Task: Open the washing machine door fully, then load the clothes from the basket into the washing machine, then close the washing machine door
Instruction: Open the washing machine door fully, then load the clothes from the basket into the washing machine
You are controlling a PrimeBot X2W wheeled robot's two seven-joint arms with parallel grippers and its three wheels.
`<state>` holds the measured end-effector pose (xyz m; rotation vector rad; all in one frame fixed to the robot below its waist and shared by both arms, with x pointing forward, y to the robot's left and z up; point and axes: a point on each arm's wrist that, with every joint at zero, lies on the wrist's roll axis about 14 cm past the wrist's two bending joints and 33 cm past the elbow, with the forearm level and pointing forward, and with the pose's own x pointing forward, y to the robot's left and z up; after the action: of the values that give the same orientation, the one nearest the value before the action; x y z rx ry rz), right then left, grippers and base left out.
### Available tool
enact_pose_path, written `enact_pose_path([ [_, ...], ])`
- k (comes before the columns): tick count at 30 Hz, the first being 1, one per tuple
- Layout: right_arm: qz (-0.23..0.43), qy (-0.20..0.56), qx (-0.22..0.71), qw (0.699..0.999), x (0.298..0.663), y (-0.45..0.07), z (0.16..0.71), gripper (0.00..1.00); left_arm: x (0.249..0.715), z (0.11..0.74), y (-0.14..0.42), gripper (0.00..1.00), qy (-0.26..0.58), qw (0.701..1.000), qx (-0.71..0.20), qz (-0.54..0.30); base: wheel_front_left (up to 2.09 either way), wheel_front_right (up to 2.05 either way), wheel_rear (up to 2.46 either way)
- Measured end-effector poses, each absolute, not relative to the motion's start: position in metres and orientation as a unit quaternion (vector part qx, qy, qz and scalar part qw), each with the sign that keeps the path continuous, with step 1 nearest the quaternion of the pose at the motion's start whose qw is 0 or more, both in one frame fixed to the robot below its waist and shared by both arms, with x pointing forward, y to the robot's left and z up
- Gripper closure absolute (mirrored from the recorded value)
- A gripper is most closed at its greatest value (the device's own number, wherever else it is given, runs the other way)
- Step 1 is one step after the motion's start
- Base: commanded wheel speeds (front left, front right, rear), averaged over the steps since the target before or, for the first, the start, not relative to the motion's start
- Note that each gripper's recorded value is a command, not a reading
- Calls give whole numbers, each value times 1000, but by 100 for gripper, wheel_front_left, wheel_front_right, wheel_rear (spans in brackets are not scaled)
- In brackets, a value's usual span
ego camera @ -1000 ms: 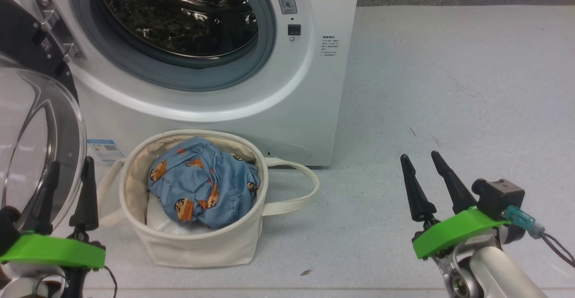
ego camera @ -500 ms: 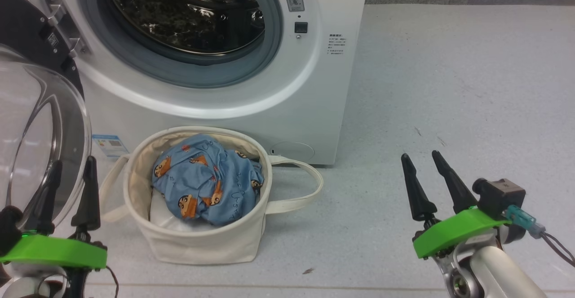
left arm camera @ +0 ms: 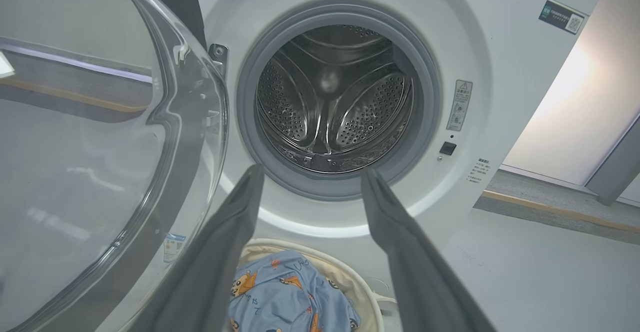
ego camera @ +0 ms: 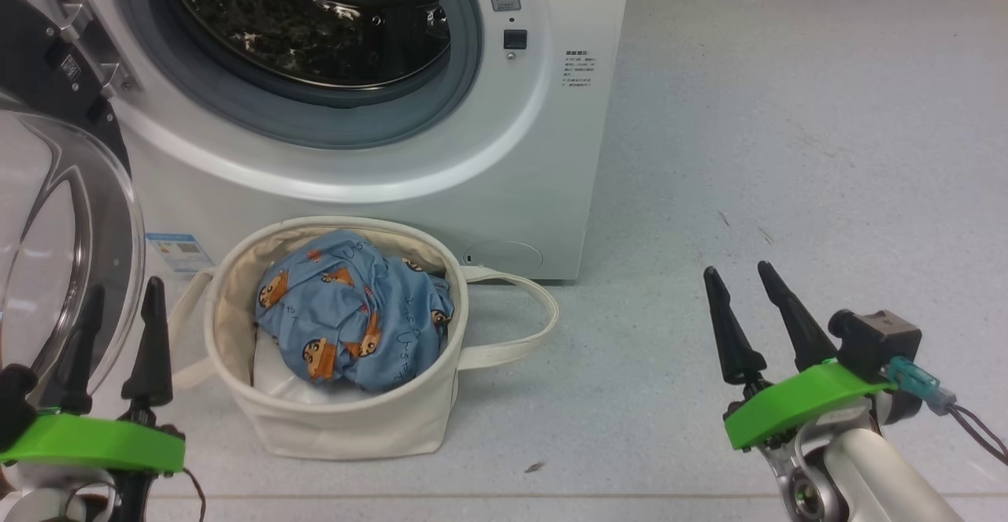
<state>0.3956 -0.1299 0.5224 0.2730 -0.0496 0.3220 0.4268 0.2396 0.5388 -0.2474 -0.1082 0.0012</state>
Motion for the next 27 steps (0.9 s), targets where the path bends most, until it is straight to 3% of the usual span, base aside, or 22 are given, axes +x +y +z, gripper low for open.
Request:
enact_pose_path([
  [12,165,-28,135,977,397,-127,526,0,423,536,249,0,-51,991,-119,14,35,-20,-14],
  [27,173,-28,136,975,399,-121,526,0,418,536,257,0,-54,991,-117,25,120,-73,-48],
])
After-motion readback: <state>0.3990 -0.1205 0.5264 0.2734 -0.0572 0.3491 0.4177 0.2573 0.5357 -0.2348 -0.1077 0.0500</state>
